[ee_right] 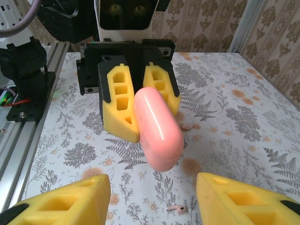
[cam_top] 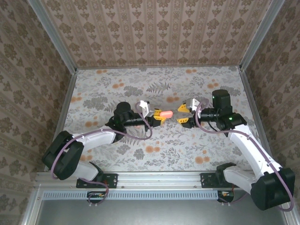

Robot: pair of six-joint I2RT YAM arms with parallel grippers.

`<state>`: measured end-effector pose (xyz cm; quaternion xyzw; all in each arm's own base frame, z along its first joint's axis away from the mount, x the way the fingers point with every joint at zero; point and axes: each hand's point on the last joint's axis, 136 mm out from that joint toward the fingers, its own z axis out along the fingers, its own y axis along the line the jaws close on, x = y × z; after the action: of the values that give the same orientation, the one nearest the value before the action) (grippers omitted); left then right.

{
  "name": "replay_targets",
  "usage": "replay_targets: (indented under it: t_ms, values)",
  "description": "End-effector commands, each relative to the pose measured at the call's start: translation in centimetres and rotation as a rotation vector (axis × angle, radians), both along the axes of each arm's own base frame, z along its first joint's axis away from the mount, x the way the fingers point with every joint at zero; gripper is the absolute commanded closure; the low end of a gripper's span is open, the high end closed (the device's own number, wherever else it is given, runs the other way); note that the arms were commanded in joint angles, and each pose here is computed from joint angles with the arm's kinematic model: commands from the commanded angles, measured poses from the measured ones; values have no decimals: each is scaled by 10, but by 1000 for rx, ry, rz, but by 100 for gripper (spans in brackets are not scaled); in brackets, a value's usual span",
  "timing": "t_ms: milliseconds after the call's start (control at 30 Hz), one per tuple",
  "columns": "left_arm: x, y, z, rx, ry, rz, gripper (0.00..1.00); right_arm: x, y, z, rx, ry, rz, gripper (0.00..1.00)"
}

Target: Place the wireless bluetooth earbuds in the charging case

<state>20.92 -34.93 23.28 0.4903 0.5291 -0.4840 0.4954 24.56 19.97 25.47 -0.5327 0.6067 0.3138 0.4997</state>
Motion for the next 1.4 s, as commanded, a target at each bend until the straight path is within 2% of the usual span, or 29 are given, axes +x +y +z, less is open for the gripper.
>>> replay_targets:
  t_ms: [0, 500, 867, 1133, 1233, 1367]
  values:
    - [-5, 0, 21, -50, -45, -31, 84, 0, 4, 7, 26, -9, 41, 48]
    - [-7, -1, 23, -54, -43, -37, 84, 0, 32, 5, 61, 49, 190, 49]
    - [-8, -1, 23, -55, -39, -44, 84, 3, 39, 2, 66, 54, 219, 64]
    - [-9, -2, 25, -58, -39, -52, 84, 3, 42, 0, 68, 64, 232, 70]
    - [-9, -2, 25, -58, -36, -51, 83, 1, 41, -2, 54, 70, 234, 76]
    - [-8, -2, 23, -55, -39, -39, 76, -1, 37, -7, 30, 77, 224, 77]
